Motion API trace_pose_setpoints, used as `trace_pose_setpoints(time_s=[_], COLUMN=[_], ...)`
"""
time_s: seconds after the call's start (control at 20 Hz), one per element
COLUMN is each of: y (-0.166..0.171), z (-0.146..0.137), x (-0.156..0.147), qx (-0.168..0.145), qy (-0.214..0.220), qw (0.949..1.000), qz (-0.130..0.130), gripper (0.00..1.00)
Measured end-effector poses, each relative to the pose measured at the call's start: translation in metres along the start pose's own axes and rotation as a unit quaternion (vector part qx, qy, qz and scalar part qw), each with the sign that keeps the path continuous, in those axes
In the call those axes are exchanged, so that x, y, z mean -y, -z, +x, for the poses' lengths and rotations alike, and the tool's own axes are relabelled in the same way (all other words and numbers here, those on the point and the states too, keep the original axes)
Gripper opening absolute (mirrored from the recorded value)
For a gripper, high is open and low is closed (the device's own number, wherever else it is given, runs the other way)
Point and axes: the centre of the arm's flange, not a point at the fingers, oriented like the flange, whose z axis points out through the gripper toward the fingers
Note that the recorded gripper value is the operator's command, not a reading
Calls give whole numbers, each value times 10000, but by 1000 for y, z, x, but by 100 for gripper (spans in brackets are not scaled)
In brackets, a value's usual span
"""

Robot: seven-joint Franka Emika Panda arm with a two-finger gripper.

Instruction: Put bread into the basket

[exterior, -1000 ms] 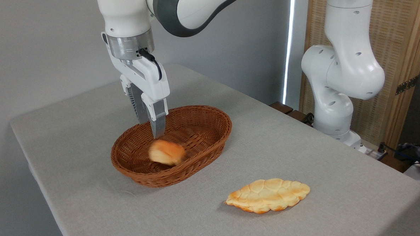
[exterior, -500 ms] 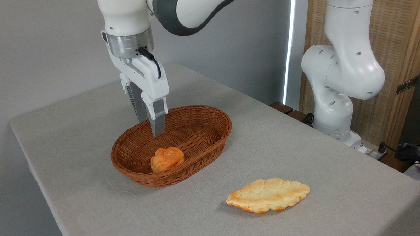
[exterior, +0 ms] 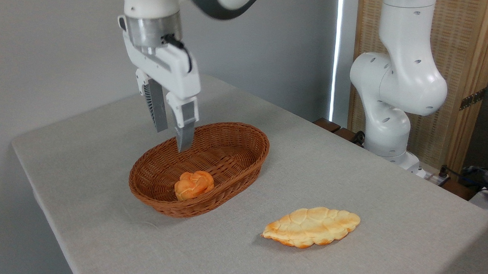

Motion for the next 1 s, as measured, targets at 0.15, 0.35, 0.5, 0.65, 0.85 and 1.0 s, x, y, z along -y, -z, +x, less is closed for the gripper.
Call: trace_pose_setpoints(time_s=[0.15, 0.35, 0.5, 0.65, 0.85, 1.0], y=[41, 57, 56, 53, 52, 50], z=[-33, -52, -51, -48, -47, -45], x=[38, 60, 60, 59, 58, 56], qx=[-88, -153, -143, -127, -118, -109], qy=[368, 310, 256, 229, 211, 189], qw=[9993, 9993, 9995, 9996, 9996, 9997], qz=[80, 144, 137, 124, 115, 106], gripper=[100, 100, 100, 100, 100, 100])
